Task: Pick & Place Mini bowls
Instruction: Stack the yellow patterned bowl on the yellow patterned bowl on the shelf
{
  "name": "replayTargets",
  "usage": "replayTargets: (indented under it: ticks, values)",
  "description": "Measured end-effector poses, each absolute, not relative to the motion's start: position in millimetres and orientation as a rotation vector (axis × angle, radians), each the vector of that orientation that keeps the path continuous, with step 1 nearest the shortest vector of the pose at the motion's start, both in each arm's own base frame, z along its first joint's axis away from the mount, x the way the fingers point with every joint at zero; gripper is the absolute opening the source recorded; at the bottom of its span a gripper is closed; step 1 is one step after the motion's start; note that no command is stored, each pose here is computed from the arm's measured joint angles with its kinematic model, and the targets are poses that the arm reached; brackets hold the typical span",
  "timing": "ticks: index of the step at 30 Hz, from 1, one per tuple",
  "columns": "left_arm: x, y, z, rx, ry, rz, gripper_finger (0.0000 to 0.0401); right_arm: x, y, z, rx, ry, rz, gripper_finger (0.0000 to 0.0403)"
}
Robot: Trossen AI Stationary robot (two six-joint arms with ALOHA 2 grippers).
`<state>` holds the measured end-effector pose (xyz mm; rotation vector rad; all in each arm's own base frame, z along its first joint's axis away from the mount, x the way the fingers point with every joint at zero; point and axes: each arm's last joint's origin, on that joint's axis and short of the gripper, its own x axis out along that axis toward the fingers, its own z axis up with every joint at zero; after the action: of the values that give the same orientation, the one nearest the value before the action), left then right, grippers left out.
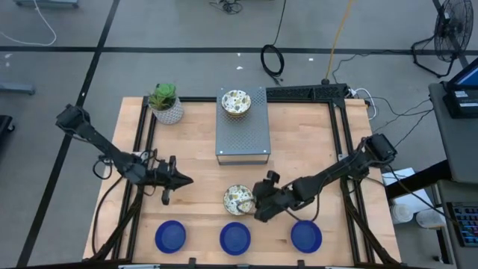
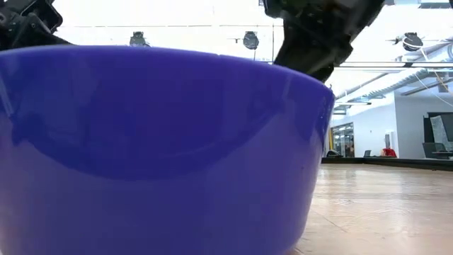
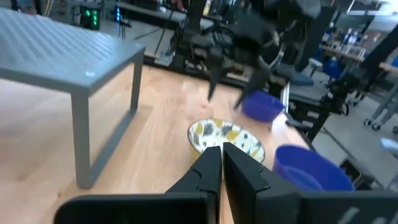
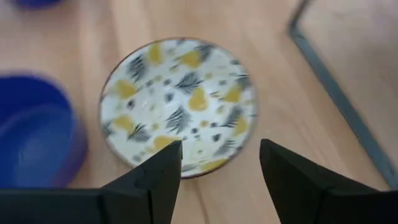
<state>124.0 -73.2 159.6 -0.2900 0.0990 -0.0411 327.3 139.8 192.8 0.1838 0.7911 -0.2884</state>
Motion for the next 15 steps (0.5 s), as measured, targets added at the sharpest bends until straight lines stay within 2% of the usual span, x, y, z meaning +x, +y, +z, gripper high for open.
replayTargets:
  ticks: [5,10,15]
  values:
    - [127,-75,152,-0.315,0.149,-0.022,0.0016,323,114,187,0.336,0.925,-0.408,0.0201]
    - [128,-75,149,-0.316,0.166,-0.004,0.0004,329,106,181,0.415,0.978,-0.379,0.0201]
    - [128,-76,148,-0.332,0.164,0.001,0.0023,333,106,185,0.419,0.934,-0.349,0.0201]
